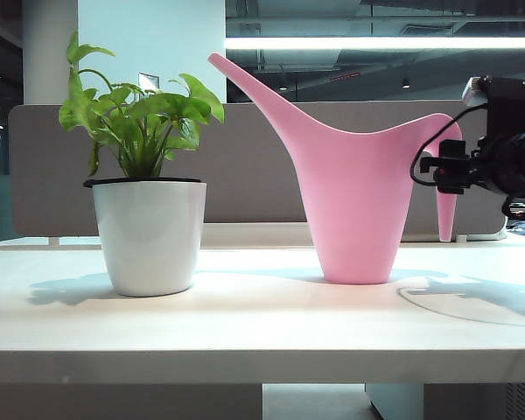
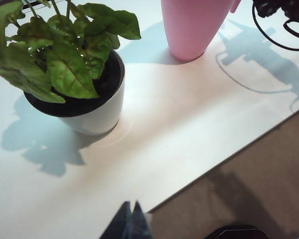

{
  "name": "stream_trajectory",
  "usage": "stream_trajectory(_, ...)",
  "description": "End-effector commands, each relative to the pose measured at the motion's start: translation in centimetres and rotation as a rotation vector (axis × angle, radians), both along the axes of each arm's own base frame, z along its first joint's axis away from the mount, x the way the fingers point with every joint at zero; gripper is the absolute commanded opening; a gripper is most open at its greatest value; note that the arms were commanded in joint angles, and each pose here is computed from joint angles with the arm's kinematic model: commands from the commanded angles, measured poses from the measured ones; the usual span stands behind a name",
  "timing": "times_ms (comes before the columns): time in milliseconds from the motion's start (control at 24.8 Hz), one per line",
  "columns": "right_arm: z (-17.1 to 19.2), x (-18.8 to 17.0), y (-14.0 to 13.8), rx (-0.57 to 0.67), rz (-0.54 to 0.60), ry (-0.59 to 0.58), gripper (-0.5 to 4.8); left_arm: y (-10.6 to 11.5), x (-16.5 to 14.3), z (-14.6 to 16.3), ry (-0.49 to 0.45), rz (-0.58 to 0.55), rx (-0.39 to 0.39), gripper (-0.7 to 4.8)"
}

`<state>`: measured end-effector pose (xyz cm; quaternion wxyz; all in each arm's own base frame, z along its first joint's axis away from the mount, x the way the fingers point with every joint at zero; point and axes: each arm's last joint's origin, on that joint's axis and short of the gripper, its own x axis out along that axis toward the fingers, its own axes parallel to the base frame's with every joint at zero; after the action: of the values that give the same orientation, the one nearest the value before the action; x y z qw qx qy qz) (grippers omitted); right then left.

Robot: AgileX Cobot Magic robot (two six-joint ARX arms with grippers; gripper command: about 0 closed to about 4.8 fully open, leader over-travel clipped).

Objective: Pick up the watering can from the table, water the potted plant, and put the can back.

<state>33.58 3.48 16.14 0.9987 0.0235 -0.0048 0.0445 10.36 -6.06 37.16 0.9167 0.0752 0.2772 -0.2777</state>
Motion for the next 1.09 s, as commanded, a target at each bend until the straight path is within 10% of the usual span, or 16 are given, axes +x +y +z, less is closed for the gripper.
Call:
stream_trajectory(40,1.1,0.8,0.2,0.001,0.017,-0.039,2.71,0.0,0.0,0.2,-0.011,0.000,-0.008,-0.05)
stream_trajectory(565,1.3,3.4,0.6,-0.003,0.064,-0.009,2.64,0.0,0.0,0.2,-0.011,0.000,-0.008,-0.05)
stream_trajectory(1089,1.7,3.3,0.6,-0.046,0.063,-0.030,0.51,0.0,0.0,0.2,-0.011,0.000,-0.008,-0.05)
